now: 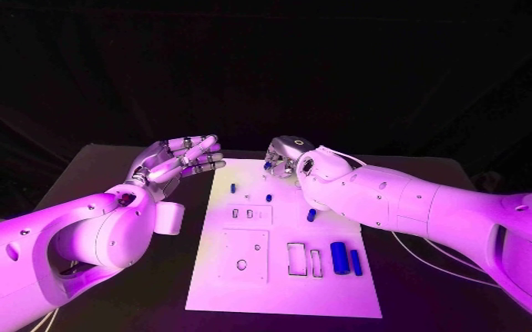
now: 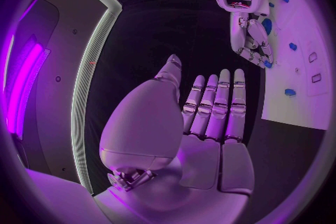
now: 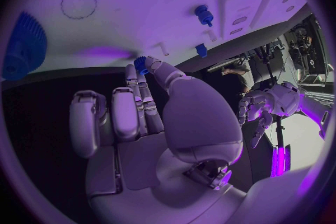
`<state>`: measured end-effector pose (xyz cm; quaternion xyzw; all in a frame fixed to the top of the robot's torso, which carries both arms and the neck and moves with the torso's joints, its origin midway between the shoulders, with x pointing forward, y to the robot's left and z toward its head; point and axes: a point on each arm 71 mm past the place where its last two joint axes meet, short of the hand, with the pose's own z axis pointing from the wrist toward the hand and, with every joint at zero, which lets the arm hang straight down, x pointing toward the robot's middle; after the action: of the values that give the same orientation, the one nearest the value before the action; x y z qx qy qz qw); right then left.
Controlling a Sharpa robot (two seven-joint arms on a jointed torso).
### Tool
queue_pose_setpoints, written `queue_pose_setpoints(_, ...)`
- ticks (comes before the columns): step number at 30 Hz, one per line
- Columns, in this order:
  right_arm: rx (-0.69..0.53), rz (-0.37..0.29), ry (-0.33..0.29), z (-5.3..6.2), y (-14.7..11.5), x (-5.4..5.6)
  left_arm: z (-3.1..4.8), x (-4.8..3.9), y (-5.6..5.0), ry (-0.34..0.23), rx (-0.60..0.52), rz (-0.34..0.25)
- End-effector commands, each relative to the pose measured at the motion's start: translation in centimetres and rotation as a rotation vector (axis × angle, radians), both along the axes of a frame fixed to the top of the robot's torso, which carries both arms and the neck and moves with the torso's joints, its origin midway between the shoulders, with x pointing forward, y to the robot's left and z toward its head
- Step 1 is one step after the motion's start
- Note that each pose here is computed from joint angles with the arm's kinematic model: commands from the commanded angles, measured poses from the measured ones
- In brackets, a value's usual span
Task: Assemble the parts on the task board
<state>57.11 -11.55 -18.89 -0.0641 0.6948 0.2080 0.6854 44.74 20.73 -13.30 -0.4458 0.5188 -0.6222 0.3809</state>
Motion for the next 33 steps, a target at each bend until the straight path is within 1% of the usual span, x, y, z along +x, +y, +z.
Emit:
queue_pose_setpoints(1,-0.013,0.0,0.016,-0.2,0.0,0.0,0.19,-0.02,-0.2,-0.009,-0.006,-0.018)
queue_pose_setpoints(5,-0.007,0.002,0.011,-0.1,-0.1,-0.2,0.18,0.02,-0.1,-0.009,-0.004,-0.016)
queue_pose_setpoints(10,0.014,0.01,0.001,0.3,-1.0,-1.0,0.2,0.07,0.1,-0.009,-0.002,-0.012)
queue_pose_setpoints(12,0.033,0.01,-0.007,0.8,-1.9,-1.5,0.21,0.07,0.3,-0.009,-0.001,-0.009)
queue_pose_setpoints(15,0.091,0.001,-0.016,1.9,-3.5,-2.2,0.24,0.06,0.5,-0.009,0.0,-0.006)
queue_pose_setpoints(18,0.147,-0.015,-0.004,2.9,-5.6,-2.9,0.38,0.1,0.6,-0.01,0.002,-0.005)
queue_pose_setpoints(19,0.153,-0.017,0.0,3.1,-6.1,-3.1,0.42,0.11,0.7,-0.011,0.002,-0.004)
queue_pose_setpoints(22,0.172,-0.036,0.027,3.6,-8.1,-3.7,0.55,0.2,0.7,-0.012,0.003,-0.004)
queue_pose_setpoints(25,0.169,-0.06,0.068,3.8,-9.9,-3.9,0.59,0.28,0.8,-0.013,0.003,-0.004)
queue_pose_setpoints(26,0.167,-0.07,0.085,3.8,-10.4,-4.0,0.59,0.3,0.8,-0.013,0.003,-0.004)
queue_pose_setpoints(28,0.167,-0.101,0.142,3.5,-11.3,-3.9,0.6,0.35,0.8,-0.013,0.003,-0.005)
queue_pose_setpoints(33,0.14,-0.128,0.194,3.1,-12.1,-3.6,0.58,0.42,0.8,-0.013,0.003,-0.005)
